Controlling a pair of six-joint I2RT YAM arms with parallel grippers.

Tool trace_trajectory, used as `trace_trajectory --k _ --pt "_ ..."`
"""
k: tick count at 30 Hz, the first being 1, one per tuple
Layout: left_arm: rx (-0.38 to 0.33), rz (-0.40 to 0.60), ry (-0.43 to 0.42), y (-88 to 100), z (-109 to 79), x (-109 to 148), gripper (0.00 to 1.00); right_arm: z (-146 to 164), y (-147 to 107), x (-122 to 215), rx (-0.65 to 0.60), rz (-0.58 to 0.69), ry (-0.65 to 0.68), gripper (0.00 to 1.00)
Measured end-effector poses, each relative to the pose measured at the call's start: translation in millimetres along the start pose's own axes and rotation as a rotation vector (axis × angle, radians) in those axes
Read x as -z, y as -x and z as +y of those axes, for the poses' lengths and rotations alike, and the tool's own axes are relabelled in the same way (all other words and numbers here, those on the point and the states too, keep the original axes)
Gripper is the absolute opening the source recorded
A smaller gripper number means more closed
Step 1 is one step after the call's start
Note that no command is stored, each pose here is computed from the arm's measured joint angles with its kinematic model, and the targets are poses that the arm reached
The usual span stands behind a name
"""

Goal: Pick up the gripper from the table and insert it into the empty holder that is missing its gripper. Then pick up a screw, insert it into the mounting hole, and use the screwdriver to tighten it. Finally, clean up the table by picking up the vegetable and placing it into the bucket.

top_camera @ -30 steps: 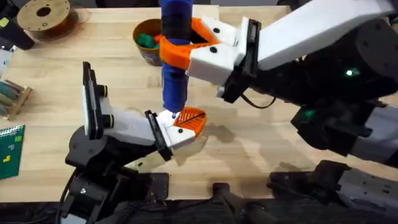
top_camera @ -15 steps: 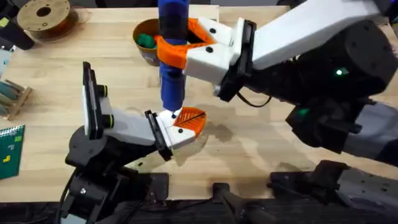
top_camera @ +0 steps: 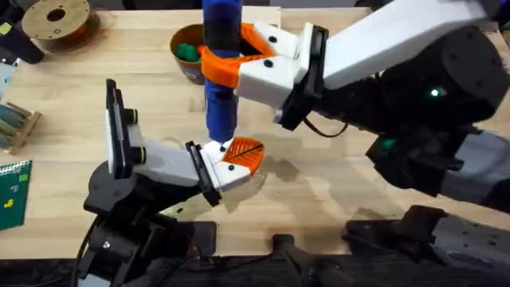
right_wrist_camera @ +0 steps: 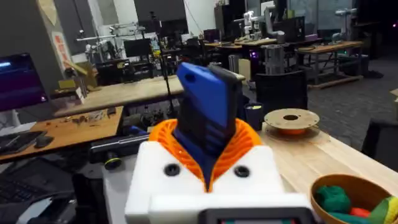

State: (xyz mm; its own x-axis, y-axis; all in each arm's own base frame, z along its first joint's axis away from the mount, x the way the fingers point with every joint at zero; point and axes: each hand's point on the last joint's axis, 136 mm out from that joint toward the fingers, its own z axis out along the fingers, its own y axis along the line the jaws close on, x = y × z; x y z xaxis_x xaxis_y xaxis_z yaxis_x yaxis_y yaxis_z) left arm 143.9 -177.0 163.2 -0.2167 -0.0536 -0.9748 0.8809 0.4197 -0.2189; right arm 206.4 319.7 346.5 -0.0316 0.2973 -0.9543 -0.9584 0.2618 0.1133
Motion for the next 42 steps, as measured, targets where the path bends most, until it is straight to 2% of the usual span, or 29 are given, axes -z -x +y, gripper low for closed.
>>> trace_trajectory --k 10,42 --pt "0.000 0.000 0.000 0.0 0.0 0.0 0.010 0.0 0.1 0.0 -0.030 0.000 0.000 0.030" --pt "0.001 0.001 -0.001 -0.1 -0.2 0.0 0.010 -2.4 -4.5 0.1 -0.012 0.017 -0.012 0.030"
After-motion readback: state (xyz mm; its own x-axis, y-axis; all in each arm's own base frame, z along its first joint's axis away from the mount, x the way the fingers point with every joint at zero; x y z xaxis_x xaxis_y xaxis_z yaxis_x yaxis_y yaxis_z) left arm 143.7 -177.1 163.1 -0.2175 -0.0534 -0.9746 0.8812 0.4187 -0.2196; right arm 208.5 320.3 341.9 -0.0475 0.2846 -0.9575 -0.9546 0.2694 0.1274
